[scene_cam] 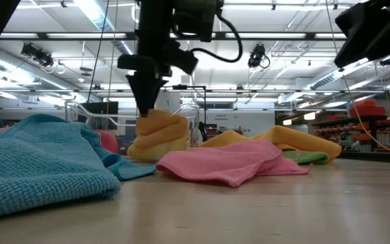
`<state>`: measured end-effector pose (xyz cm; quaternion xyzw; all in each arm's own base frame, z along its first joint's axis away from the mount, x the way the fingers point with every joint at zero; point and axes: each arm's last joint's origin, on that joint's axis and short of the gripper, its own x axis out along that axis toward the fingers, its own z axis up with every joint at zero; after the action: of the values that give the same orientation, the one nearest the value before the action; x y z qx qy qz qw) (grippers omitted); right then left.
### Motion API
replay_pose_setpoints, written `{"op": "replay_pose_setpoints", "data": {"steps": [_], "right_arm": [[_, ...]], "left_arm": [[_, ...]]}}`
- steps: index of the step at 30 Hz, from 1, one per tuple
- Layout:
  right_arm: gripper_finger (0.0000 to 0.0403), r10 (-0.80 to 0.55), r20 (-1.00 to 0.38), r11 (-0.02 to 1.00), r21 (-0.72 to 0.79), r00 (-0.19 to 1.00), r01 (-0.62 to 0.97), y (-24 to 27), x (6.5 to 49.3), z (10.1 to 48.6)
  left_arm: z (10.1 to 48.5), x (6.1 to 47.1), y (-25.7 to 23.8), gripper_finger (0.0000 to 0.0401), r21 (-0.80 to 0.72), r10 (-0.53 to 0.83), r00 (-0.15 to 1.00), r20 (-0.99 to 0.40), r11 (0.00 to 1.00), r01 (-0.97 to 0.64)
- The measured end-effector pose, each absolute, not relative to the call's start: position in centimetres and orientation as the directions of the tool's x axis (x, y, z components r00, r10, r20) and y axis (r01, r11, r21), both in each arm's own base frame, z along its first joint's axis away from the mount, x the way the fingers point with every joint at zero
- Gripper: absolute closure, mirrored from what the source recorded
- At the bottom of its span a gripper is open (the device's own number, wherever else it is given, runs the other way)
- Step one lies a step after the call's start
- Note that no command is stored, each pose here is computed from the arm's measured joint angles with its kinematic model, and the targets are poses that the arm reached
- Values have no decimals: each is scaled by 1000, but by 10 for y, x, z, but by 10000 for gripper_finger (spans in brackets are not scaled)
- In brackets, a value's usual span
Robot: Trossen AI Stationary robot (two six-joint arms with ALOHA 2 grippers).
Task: Fold microfiber towels
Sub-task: Put the bottom folded orange microfiber cloth into the transparent bin, then fold the right pink microfiber cloth
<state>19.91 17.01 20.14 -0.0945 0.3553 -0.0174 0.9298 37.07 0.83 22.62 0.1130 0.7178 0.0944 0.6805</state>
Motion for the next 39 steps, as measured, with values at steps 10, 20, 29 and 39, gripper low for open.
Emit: {"op": "replay_pose_setpoints", "data": {"steps": [10, 20, 29, 39], "right_arm": [[205, -106, -653, 986, -166, 750, -4, 167, 202, 202], [227, -184, -657, 977, -204, 731, 63, 153, 228, 187], [228, -319, -672, 945, -275, 668, 175, 106, 254, 182], [184, -256, -668, 963, -242, 699, 122, 84, 282, 174]], "left_arm": [[260, 338, -4, 276, 335, 314, 249, -916, 941, 44], [250, 295, -24, 296, 285, 264, 533, -804, 957, -45], [224, 277, -50, 294, 204, 177, 708, -684, 978, -48], [222, 271, -89, 303, 183, 170, 844, -509, 979, -86]]}}
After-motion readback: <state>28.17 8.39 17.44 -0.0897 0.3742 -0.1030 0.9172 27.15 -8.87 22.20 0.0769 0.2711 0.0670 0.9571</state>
